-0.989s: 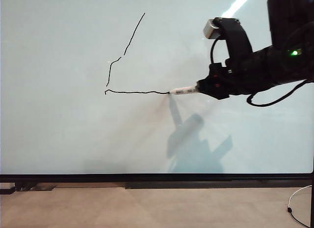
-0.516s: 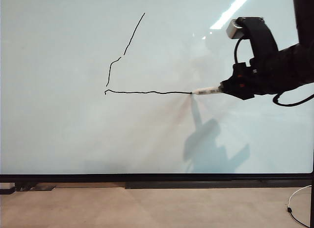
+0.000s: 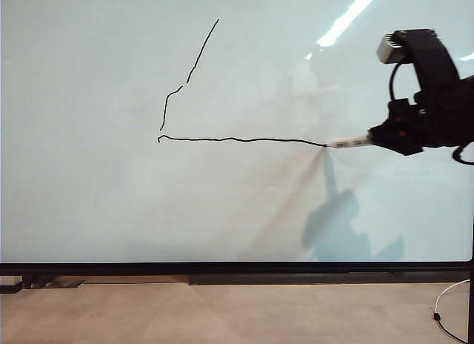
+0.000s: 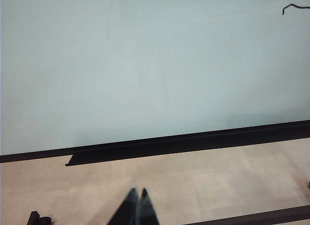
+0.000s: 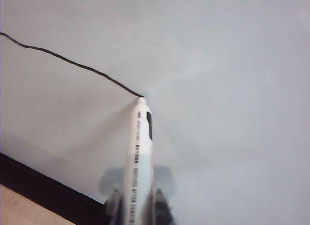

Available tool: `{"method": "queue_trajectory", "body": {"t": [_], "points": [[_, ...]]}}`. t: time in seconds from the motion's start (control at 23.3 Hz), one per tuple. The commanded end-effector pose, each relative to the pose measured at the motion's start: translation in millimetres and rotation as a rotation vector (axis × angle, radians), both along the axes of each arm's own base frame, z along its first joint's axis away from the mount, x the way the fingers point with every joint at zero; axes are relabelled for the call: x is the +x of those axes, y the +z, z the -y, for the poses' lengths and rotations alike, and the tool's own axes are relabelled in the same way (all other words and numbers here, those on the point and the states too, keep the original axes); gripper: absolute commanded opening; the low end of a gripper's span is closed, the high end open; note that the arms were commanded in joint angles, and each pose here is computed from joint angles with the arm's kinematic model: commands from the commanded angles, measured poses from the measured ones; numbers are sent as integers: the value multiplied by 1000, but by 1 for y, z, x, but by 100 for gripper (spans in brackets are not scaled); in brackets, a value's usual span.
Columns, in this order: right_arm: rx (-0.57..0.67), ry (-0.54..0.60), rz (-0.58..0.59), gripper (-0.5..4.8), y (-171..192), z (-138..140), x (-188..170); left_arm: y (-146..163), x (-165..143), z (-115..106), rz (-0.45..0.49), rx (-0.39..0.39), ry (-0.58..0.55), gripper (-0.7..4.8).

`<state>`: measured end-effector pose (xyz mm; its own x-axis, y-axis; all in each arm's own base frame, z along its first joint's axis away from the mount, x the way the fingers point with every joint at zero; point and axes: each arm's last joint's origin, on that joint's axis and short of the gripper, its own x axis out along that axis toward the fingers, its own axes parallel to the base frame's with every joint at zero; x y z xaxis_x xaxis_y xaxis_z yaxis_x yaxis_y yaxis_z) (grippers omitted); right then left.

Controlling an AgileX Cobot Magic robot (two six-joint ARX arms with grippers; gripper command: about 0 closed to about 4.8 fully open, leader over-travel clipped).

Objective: Pick up the pen on the shelf to the right of the whiteboard and draw a triangle.

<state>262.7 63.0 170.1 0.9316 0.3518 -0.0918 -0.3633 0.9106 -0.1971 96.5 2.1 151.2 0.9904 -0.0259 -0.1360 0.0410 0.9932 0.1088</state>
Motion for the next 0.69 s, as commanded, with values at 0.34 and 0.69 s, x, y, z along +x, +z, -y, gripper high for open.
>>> {"method": "queue_trajectory", "body": {"t": [0.34, 0.69], "points": [[1, 53, 52, -5, 16, -15, -9, 2, 0, 0, 10, 1, -1, -5], [45, 244, 226, -5, 85, -72, -6, 2, 0, 0, 10, 1, -1, -5]]}}
